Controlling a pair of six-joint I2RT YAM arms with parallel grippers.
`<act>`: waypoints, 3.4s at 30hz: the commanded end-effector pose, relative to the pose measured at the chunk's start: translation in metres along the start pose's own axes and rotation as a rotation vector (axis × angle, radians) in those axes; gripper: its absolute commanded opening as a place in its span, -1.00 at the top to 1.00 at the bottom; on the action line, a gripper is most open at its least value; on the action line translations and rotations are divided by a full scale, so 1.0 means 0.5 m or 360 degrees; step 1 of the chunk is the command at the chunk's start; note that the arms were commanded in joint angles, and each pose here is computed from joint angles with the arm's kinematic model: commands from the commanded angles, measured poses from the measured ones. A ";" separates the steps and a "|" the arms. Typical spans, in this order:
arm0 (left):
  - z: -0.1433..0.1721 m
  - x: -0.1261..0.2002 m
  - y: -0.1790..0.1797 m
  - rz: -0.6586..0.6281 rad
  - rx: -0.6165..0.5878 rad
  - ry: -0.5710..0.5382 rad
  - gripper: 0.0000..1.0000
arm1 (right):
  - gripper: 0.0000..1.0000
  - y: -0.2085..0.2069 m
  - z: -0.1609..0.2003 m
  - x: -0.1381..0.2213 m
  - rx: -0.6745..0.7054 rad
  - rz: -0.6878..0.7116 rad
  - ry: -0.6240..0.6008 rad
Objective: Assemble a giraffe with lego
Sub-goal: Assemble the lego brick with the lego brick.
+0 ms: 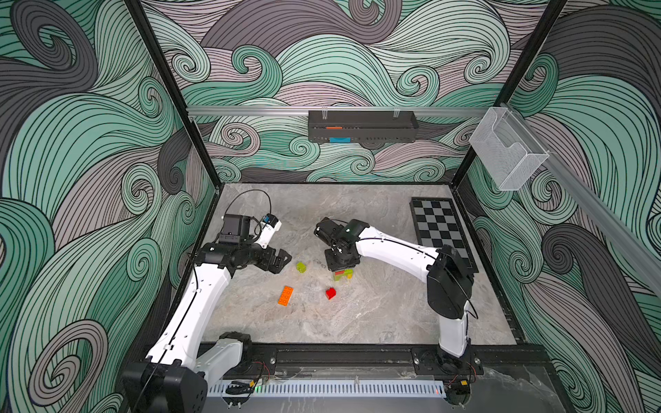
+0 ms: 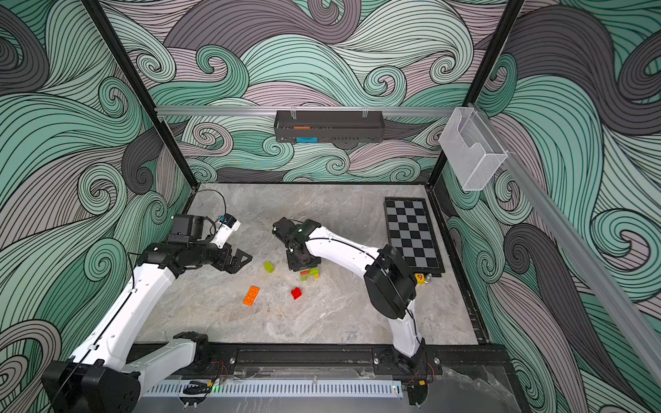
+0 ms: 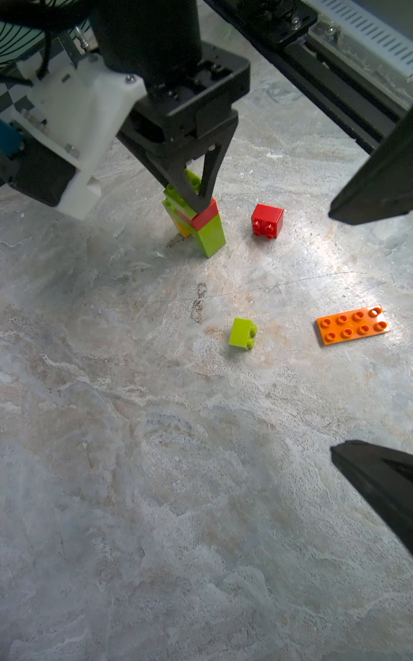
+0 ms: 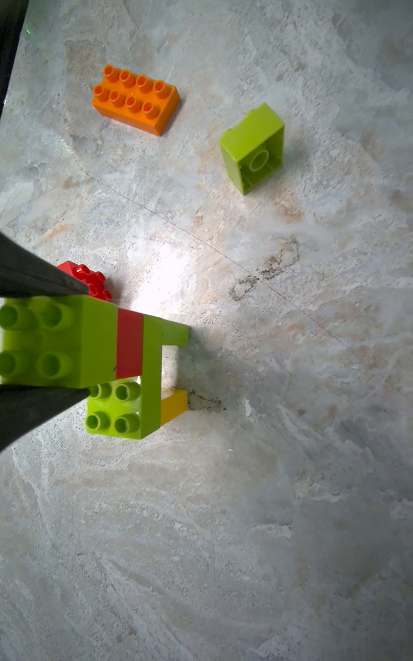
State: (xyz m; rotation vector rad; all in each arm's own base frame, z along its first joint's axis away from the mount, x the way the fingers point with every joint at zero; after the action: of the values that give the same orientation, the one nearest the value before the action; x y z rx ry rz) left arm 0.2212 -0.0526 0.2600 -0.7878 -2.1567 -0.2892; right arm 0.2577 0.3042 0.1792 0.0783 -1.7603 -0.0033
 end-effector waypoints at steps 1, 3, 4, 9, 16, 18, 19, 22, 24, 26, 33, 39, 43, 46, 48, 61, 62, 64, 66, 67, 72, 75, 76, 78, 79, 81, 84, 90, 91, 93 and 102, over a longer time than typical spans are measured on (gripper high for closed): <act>-0.003 0.007 -0.003 0.0007 -0.0023 -0.0048 -0.97 | 0.65 -0.036 0.053 -0.122 -0.0047 0.0243 0.0260; -0.004 0.007 -0.002 0.0007 -0.0022 -0.0046 -0.97 | 0.65 -0.038 0.061 -0.125 -0.0089 0.0210 0.0279; -0.004 0.007 -0.002 0.0008 -0.0023 -0.0049 -0.97 | 0.65 -0.040 0.065 -0.124 -0.0108 0.0200 0.0282; -0.004 0.006 -0.002 0.0010 -0.0022 -0.0046 -0.97 | 0.63 -0.029 0.074 -0.095 -0.0085 0.0149 0.0234; -0.004 0.006 -0.002 0.0011 -0.0021 -0.0044 -0.97 | 0.60 -0.031 0.052 -0.063 0.0008 0.0100 0.0176; -0.003 0.005 -0.002 0.0013 -0.0019 -0.0040 -0.97 | 0.60 -0.032 0.046 -0.050 0.0033 0.0083 0.0145; -0.003 0.005 -0.002 0.0011 -0.0020 -0.0042 -0.97 | 0.60 -0.028 0.041 -0.042 0.0055 0.0064 0.0126; -0.004 0.004 -0.001 0.0013 -0.0019 -0.0041 -0.97 | 0.60 -0.024 0.032 -0.020 0.0102 0.0038 0.0077; -0.004 0.005 -0.002 0.0013 -0.0019 -0.0040 -0.97 | 0.60 -0.023 0.027 -0.007 0.0121 0.0027 0.0056; -0.004 0.005 -0.002 0.0013 -0.0019 -0.0040 -0.97 | 0.60 -0.025 0.023 0.004 0.0124 0.0030 0.0033; -0.004 0.003 -0.001 0.0015 -0.0016 -0.0036 -0.97 | 0.57 -0.026 0.027 -0.004 0.0101 0.0048 0.0037; -0.005 0.002 0.000 0.0018 -0.0014 -0.0036 -0.97 | 0.57 -0.026 0.036 -0.030 0.0078 0.0065 0.0003; -0.005 0.003 0.000 0.0017 -0.0014 -0.0037 -0.97 | 0.58 -0.038 0.060 -0.082 0.0045 0.0098 0.0039; -0.005 0.003 0.000 0.0017 -0.0015 -0.0038 -0.98 | 0.59 -0.045 0.078 -0.111 0.0027 0.0117 0.0087; -0.004 0.003 -0.001 0.0017 -0.0017 -0.0037 -0.97 | 0.59 -0.041 0.087 -0.113 0.0033 0.0099 0.0109; -0.004 0.003 -0.001 0.0017 -0.0015 -0.0040 -0.97 | 0.59 -0.021 0.027 0.030 0.0099 -0.0040 -0.0021; -0.004 0.003 -0.001 0.0016 -0.0015 -0.0040 -0.97 | 0.59 -0.024 0.025 0.035 0.0099 -0.0044 -0.0030; -0.004 0.003 -0.001 0.0018 -0.0015 -0.0039 -0.97 | 0.58 -0.028 0.020 0.042 0.0111 -0.0052 -0.0050; -0.003 0.003 -0.001 0.0016 -0.0014 -0.0038 -0.97 | 0.57 -0.030 0.015 0.050 0.0135 -0.0067 -0.0062; -0.003 0.003 -0.001 0.0017 -0.0014 -0.0040 -0.97 | 0.56 -0.028 0.012 0.056 0.0158 -0.0079 -0.0074; -0.004 0.004 -0.002 0.0018 -0.0016 -0.0041 -0.97 | 0.55 -0.025 0.000 0.090 0.0200 -0.0124 -0.0155; -0.003 0.003 -0.001 0.0018 -0.0014 -0.0040 -0.97 | 0.55 -0.024 0.003 0.084 0.0202 -0.0141 -0.0143; -0.004 0.004 -0.001 0.0017 -0.0015 -0.0041 -0.97 | 0.55 -0.024 0.005 0.076 0.0204 -0.0139 -0.0132; -0.004 0.004 -0.002 0.0018 -0.0016 -0.0042 -0.97 | 0.55 -0.026 0.011 0.061 0.0200 -0.0134 -0.0100; -0.003 0.004 -0.002 0.0019 -0.0016 -0.0041 -0.97 | 0.54 -0.028 0.015 0.054 0.0195 -0.0134 -0.0089; -0.003 0.004 -0.002 0.0017 -0.0017 -0.0042 -0.98 | 0.53 -0.031 0.021 0.043 0.0184 -0.0128 -0.0083; -0.003 0.004 -0.002 0.0019 -0.0015 -0.0043 -0.97 | 0.51 -0.032 0.025 0.032 0.0185 -0.0131 -0.0081; -0.002 0.003 -0.002 0.0019 -0.0016 -0.0041 -0.97 | 0.51 -0.031 0.026 0.011 0.0189 -0.0110 -0.0058; -0.003 0.004 -0.002 0.0020 -0.0016 -0.0041 -0.97 | 0.51 -0.029 0.025 0.011 0.0190 -0.0113 -0.0060; -0.002 0.002 -0.002 0.0021 -0.0014 -0.0039 -0.97 | 0.51 -0.027 0.022 0.011 0.0193 -0.0108 -0.0068; -0.002 0.003 -0.002 0.0023 -0.0015 -0.0041 -0.98 | 0.51 -0.039 0.044 -0.014 0.0130 -0.0026 -0.0039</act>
State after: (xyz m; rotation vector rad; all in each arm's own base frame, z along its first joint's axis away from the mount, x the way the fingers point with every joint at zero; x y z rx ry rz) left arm 0.2211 -0.0531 0.2599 -0.7954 -2.1555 -0.2840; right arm 0.2448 0.2889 0.1820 0.2147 -1.8119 0.0358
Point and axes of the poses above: each gripper's point midway between its finger pads, its own x axis back along the fingers, its own y axis along the line the jaws close on, z = x × y, the point moved 9 cm from there along x, back along the fingers, and after that the axes turned 9 degrees about -x, right-handed, at the moved point
